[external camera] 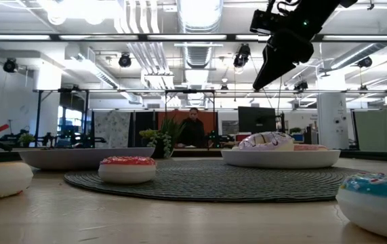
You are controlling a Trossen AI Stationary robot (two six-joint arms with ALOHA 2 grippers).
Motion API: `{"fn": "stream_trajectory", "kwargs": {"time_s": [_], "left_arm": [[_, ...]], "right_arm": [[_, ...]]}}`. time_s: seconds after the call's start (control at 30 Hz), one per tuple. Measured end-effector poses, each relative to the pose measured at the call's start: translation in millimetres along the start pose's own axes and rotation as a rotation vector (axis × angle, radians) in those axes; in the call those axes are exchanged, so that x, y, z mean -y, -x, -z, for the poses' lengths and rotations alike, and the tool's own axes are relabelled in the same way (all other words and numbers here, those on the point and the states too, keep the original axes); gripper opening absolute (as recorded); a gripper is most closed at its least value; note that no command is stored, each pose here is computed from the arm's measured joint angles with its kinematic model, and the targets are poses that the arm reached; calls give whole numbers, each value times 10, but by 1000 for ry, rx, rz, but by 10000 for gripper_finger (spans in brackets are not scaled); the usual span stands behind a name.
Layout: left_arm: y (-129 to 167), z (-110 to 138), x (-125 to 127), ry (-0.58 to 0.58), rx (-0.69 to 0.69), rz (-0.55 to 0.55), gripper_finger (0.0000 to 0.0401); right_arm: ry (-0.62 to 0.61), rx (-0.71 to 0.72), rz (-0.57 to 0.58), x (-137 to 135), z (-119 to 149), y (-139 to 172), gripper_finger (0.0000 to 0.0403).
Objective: Pick & Place donuts
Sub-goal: Put the small yellow donut on the purple plate
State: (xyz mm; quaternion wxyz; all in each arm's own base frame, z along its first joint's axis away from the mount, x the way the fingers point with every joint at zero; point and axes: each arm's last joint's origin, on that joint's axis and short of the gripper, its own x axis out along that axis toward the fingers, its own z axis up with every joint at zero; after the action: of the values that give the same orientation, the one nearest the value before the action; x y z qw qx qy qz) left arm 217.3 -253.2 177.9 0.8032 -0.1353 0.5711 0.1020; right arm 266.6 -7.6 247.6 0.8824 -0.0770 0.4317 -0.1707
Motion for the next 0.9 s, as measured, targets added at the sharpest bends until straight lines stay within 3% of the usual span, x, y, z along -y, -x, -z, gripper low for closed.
{"fn": "stream_trajectory", "kwargs": {"time_s": [0.2,0.63,0.73,0.9], "left_arm": [[7,31,108,22,5,52,94],[-230,95,79,27,-30,-26,93],[-246,86,72,39,-51,-26,76],[-157,33,1,113,-102,-30,11]], "right_arm": [[3,-5,0,-3,15,-8,214],[4,-9,0,-6,28,-15,214],[4,-9,0,-7,29,-15,214],[-4,9,-1,-7,10,-15,214]]}}
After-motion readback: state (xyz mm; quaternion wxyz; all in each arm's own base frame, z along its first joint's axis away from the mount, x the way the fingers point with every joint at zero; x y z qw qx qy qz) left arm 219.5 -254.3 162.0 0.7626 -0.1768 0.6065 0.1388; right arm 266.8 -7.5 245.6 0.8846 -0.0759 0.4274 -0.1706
